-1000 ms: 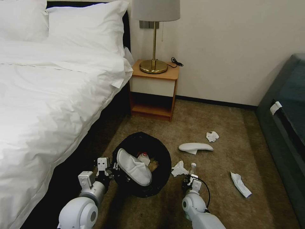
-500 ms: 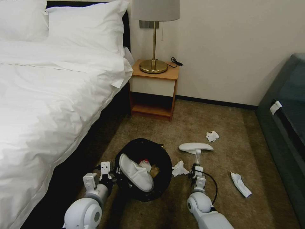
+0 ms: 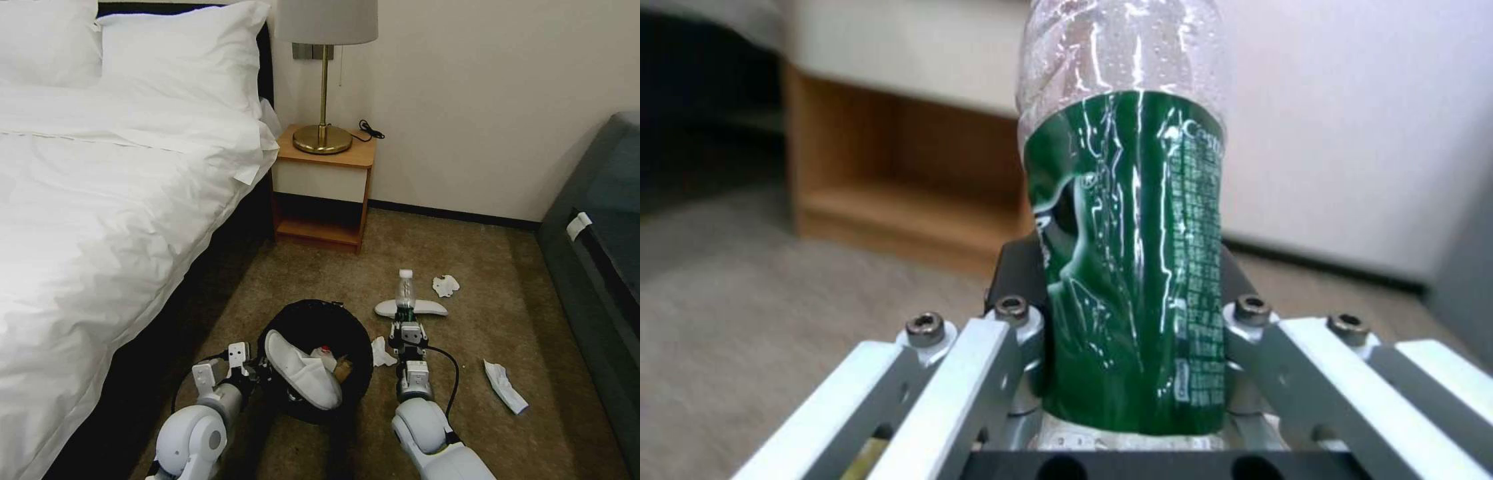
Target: Pick up the trash bin, then pick up the garbage on the floor and place it into the trash bin.
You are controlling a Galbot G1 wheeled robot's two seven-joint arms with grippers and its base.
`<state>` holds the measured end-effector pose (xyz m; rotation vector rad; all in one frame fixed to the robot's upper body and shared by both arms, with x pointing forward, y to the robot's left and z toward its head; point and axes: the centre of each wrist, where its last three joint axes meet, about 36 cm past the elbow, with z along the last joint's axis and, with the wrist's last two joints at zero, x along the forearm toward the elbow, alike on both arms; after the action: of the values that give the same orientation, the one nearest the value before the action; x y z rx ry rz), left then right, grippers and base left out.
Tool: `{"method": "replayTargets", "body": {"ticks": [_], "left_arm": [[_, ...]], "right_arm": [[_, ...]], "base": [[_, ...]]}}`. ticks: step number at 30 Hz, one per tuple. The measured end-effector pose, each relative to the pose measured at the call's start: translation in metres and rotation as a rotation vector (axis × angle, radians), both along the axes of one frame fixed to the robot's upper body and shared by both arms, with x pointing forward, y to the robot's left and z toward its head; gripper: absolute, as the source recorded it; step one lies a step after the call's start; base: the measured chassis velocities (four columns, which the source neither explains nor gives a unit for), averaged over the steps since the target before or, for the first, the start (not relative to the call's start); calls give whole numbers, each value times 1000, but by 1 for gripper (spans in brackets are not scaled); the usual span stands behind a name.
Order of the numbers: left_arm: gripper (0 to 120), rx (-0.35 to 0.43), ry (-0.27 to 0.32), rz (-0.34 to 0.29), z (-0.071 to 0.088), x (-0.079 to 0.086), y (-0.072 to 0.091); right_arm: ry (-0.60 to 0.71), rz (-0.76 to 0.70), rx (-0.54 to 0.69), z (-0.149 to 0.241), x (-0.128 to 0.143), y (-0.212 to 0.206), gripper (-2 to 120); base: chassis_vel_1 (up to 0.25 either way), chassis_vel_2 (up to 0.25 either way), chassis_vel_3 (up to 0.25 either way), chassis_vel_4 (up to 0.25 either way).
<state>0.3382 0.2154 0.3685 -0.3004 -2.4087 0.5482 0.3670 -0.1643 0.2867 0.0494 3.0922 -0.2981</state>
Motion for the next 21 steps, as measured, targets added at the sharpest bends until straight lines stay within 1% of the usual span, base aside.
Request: {"method": "replayTargets", "body": {"ticks": [4, 7, 11, 14, 17, 18, 19, 21], "left_arm": [[2, -42, 8, -17, -5, 2, 0], [2, -55, 7, -23, -6, 5, 0], [2, -56, 14, -33, -7, 6, -1], [0, -58, 17, -48, -10, 6, -4], [0, -57, 19, -49, -11, 6, -4], [0, -56, 20, -49, -12, 6, -5], [0, -53, 27, -49, -16, 6, -7], [0, -51, 29, -48, -17, 6, -8]], "right_arm": [[-75, 75, -20, 17, -8, 10, 22], [-101, 107, -18, 28, -16, 17, 22], [-112, 136, -17, 37, -23, 21, 22], [-125, 189, -32, 46, -35, 28, 22], [-128, 199, -37, 48, -37, 29, 22], [-126, 211, -39, 50, -41, 31, 22], [-118, 230, -40, 52, -50, 37, 22], [-115, 236, -43, 51, -54, 40, 22]], "base": [[0, 0, 0, 0], [0, 0, 0, 0], [0, 0, 0, 0], [0, 0, 0, 0], [0, 0, 0, 0], [0, 0, 0, 0], [0, 0, 0, 0], [0, 0, 0, 0]]}}
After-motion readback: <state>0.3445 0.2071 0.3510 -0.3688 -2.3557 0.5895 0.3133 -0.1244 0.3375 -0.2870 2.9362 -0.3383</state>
